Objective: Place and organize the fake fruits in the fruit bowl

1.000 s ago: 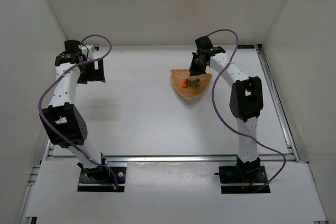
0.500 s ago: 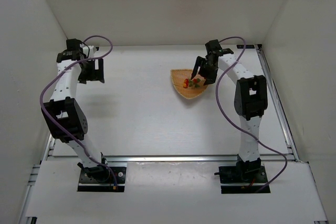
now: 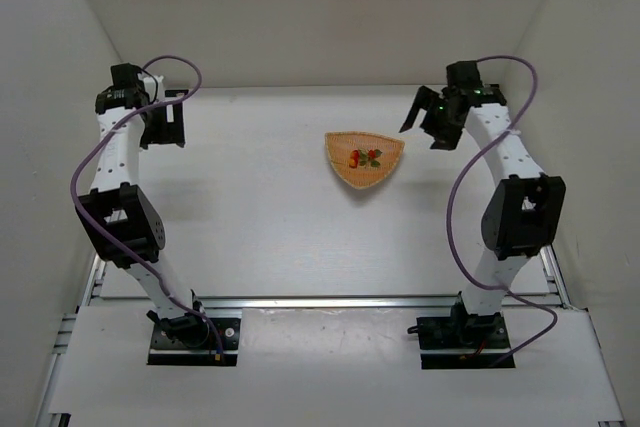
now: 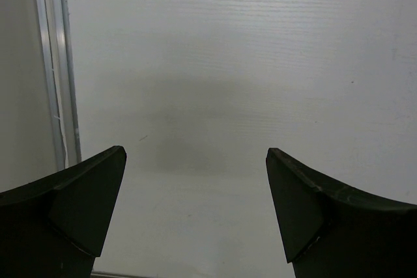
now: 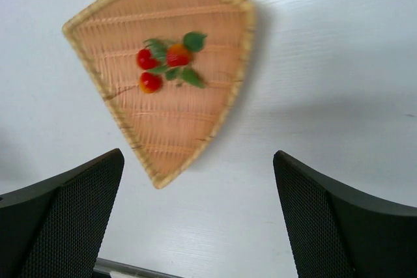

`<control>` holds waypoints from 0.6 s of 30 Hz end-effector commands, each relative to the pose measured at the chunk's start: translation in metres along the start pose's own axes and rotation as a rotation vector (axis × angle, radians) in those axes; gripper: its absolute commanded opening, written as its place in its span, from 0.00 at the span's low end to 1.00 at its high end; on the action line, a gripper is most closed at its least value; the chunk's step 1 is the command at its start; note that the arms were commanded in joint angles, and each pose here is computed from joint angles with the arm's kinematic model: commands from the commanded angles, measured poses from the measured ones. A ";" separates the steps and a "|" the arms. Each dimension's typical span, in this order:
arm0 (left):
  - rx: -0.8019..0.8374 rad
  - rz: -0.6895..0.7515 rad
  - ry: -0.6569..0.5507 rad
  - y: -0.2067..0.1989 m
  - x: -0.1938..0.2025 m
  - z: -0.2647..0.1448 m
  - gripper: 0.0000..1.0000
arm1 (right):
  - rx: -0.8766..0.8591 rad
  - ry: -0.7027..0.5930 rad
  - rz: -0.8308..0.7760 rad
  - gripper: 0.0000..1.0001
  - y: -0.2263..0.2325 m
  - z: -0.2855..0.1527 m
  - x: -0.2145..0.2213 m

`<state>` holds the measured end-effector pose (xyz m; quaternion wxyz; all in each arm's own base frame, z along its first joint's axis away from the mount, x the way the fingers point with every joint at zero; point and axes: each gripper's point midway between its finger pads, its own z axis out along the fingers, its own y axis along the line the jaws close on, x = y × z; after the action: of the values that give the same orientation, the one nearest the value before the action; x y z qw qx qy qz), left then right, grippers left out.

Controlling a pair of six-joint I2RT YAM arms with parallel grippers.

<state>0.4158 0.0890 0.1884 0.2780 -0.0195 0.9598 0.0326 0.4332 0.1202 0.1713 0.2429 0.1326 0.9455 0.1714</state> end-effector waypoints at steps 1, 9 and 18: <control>-0.034 -0.052 -0.050 0.015 -0.013 -0.011 1.00 | 0.046 -0.023 0.090 1.00 -0.043 -0.010 -0.008; -0.140 -0.063 -0.041 0.037 -0.008 -0.013 1.00 | 0.132 -0.044 0.253 1.00 -0.119 -0.006 -0.020; -0.166 -0.082 -0.043 0.041 0.005 -0.017 1.00 | 0.127 -0.076 0.203 1.00 -0.118 -0.019 -0.042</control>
<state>0.4041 0.1227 0.1781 0.2634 -0.0688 0.9585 0.0848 0.4276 -0.0052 0.1366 0.2224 0.2726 0.9276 0.1256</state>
